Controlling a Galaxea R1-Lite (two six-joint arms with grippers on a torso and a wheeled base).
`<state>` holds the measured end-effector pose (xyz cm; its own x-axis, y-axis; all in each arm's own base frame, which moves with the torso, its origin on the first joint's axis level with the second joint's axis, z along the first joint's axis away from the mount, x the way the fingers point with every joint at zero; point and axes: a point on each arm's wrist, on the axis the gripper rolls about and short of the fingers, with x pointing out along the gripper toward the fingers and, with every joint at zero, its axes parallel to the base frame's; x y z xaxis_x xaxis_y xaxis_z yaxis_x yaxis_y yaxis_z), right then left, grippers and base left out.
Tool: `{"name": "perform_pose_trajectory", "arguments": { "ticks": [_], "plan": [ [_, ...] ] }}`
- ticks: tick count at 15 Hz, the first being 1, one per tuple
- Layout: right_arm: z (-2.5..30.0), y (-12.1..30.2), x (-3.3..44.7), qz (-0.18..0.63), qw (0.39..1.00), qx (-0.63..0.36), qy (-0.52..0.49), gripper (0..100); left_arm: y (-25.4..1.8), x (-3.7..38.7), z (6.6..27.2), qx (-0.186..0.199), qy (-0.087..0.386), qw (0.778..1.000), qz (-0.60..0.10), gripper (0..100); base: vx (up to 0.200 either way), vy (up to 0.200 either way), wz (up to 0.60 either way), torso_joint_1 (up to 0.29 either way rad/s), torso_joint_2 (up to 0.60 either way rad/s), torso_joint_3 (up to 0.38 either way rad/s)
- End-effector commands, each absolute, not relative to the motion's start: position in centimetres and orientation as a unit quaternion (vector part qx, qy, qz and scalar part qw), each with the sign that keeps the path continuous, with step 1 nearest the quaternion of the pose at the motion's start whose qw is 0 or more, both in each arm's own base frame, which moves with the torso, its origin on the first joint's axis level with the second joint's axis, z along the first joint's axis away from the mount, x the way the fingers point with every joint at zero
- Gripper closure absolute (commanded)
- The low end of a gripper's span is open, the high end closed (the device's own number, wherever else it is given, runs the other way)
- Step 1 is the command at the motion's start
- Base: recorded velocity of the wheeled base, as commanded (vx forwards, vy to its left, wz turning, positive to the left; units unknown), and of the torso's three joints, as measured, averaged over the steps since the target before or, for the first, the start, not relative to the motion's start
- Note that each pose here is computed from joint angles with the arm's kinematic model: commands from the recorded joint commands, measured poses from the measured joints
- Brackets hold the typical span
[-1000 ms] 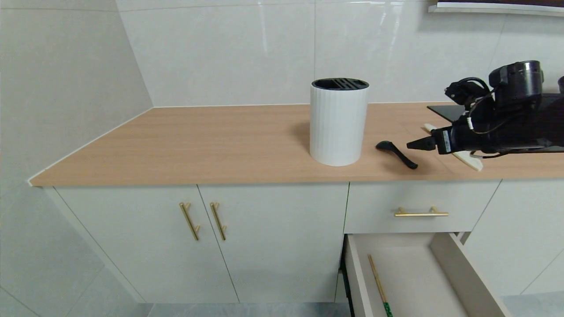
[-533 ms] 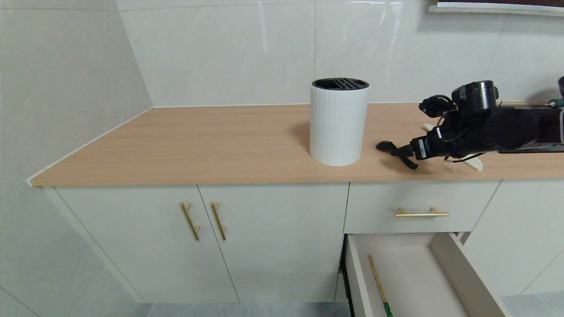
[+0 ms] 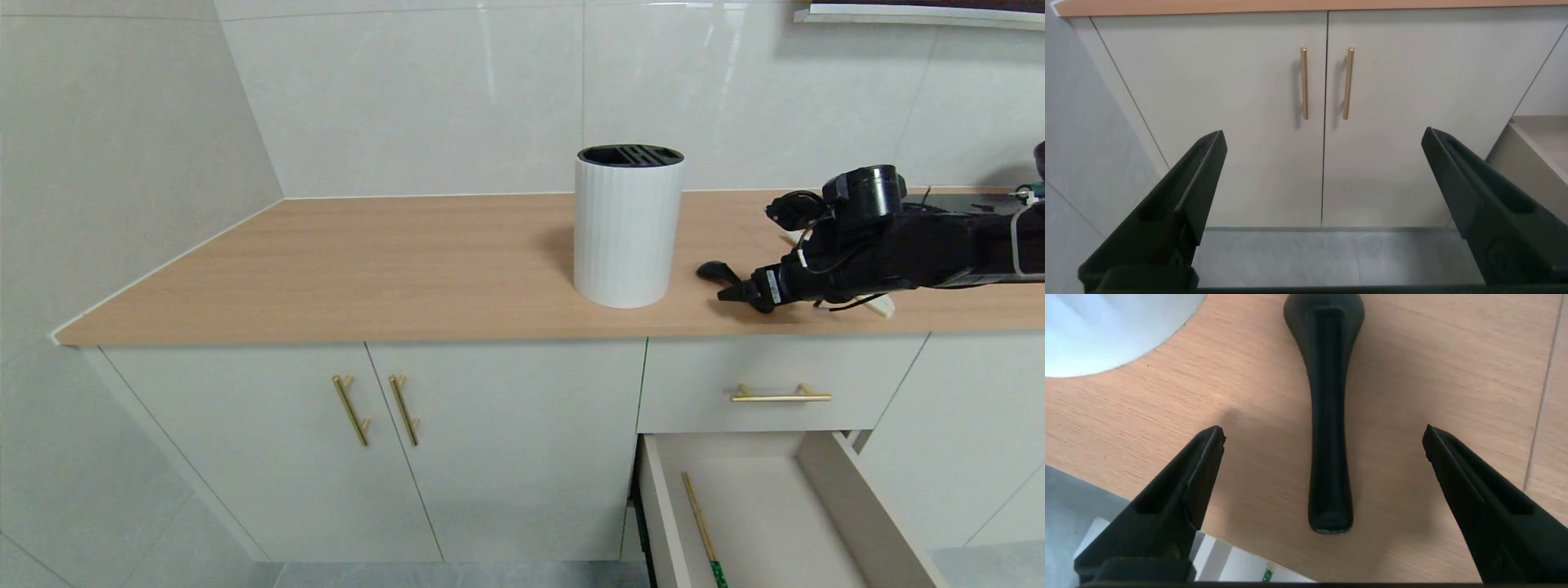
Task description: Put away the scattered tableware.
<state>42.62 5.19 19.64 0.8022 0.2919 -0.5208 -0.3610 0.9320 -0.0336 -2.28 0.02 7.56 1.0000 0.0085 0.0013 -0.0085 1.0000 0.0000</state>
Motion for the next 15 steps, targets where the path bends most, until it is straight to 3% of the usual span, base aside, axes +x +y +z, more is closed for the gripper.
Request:
{"name": "perform_pose_trajectory", "arguments": {
  "ticks": [1, 8, 9, 15],
  "plan": [
    [19.6, 5.5, 42.6, 0.176, 0.946, -0.067, 0.263, 0, 0.0, -2.3, 7.6, 0.000, 0.000, 1.000, 0.005, 0, 0.000, 0.000, 0.00, 0.000, 0.00, 0.000],
    [19.2, 5.5, 42.8, 0.175, 0.945, -0.067, 0.267, 0, 0.0, -2.3, 7.6, 0.000, 0.000, 1.000, 0.004, 0, 0.000, 0.000, 0.00, 0.000, 0.00, 0.000],
    [19.2, 5.5, 42.8, 0.175, 0.945, -0.067, 0.267, 100, 0.0, -2.3, 7.6, 0.000, 0.000, 1.000, 0.004, 0, 0.000, 0.000, 0.00, 0.000, 0.00, 0.000],
    [18.1, 5.6, 43.2, 0.174, 0.942, -0.065, 0.280, 100, 0.0, -2.3, 7.6, 0.000, 0.000, 1.000, 0.005, 0, 0.000, 0.000, 0.00, 0.000, 0.00, 0.000]
  ]
}}
